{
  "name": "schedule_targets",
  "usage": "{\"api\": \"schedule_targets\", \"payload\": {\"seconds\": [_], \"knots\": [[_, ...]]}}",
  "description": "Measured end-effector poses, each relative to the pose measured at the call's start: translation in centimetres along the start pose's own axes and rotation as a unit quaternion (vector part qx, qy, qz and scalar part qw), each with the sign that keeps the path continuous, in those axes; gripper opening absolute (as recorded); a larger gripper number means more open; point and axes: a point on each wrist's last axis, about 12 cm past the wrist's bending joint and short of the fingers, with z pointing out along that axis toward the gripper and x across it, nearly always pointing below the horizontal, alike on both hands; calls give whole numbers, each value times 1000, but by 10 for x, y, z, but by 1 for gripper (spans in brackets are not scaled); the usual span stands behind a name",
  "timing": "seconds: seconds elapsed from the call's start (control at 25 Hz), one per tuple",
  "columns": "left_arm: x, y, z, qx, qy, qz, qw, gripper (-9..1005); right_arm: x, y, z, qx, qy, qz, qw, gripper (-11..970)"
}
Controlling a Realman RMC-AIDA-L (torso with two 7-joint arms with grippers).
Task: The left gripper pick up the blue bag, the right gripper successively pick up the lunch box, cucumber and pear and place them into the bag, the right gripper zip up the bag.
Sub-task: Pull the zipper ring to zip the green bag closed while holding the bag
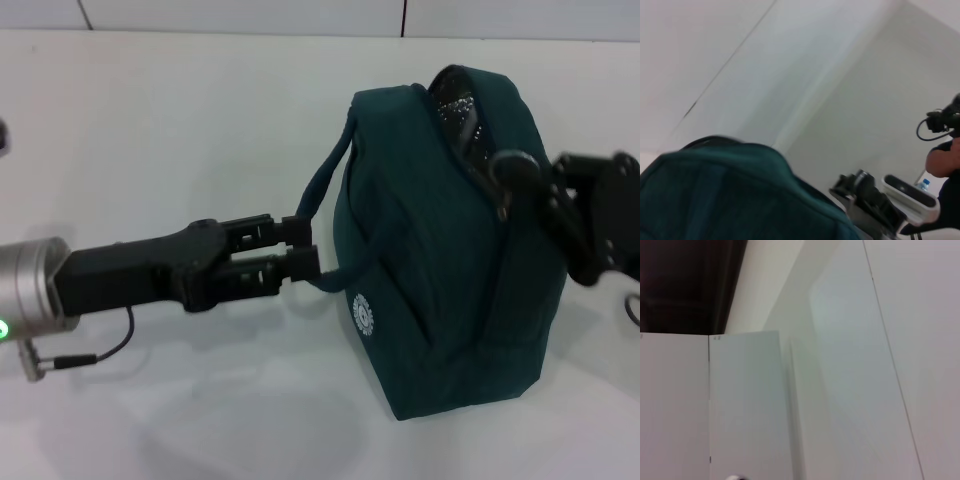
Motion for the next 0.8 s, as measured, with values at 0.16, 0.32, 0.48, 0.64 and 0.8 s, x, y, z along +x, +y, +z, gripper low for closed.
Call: {"api": "schedule_targets", "payload": {"seconds": [0.16,0.32,0.48,0.64,0.8], "knots": [[9,-3,-4,-4,-10,31,999,688,-2,-11,18,-13,9,-8,1000,16],[20,-4,-3,-16,-26,62,998,675,-3,-20,37,-24,19,-17,999,16],[32,-3,-2,-33,-49,83,995,662,-5,-29,55,-30,27,-27,999,16],[38,1,0,-56,-61,99,992,648,-9,-38,71,-33,30,-39,998,16],[43,8,3,-90,-81,117,986,635,-13,-45,80,-23,28,-48,998,16]]}}
